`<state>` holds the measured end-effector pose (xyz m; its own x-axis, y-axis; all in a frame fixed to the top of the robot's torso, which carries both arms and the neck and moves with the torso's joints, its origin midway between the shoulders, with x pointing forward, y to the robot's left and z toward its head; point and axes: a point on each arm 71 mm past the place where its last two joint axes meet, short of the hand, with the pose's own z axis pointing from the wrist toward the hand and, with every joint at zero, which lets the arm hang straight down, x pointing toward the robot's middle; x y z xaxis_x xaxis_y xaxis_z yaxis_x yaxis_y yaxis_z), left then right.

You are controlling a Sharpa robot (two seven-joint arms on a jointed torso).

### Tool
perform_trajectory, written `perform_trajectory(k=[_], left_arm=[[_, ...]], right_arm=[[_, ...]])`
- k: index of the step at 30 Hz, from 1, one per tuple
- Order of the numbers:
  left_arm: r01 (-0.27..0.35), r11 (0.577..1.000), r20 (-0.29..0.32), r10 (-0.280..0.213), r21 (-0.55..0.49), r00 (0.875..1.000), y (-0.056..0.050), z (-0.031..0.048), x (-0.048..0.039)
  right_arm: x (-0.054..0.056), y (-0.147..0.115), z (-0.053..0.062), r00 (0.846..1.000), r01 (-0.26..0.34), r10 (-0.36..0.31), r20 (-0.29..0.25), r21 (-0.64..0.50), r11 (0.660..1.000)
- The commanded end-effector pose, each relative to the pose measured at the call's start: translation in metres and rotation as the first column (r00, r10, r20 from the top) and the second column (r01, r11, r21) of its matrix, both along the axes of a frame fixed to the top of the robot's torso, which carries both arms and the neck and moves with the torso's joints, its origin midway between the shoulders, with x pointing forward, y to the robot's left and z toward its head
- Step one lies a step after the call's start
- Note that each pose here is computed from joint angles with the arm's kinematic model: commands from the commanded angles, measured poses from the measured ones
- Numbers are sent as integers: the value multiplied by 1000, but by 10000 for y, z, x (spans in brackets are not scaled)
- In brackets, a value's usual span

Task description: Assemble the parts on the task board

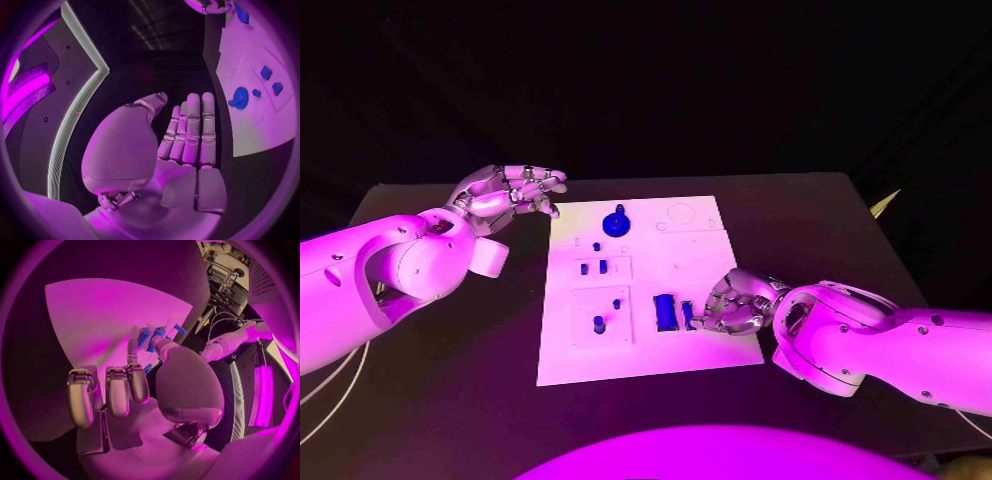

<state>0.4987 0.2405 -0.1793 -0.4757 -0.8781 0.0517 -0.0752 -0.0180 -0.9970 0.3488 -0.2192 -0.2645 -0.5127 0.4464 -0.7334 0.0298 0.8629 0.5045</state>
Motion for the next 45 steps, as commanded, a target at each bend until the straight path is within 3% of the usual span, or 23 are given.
perform_trajectory(k=[1, 36, 42, 45], left_arm=[[19, 1000, 4, -19, -6, 1000, -22, 6, -7], [22, 1000, 3, -22, -7, 1000, -30, 0, -7], [20, 1000, 5, -20, -7, 1000, -25, 1, -6], [17, 1000, 6, -17, -8, 1000, -22, 2, -5]], right_arm=[[-12, 12, -13, 999, -51, 51, -12, -1, 999], [113, 47, -74, 999, -48, 49, 20, -30, 998], [92, 42, -33, 999, -34, 34, 24, 11, 999], [116, 23, 21, 1000, -2, 1, 13, 83, 997]])
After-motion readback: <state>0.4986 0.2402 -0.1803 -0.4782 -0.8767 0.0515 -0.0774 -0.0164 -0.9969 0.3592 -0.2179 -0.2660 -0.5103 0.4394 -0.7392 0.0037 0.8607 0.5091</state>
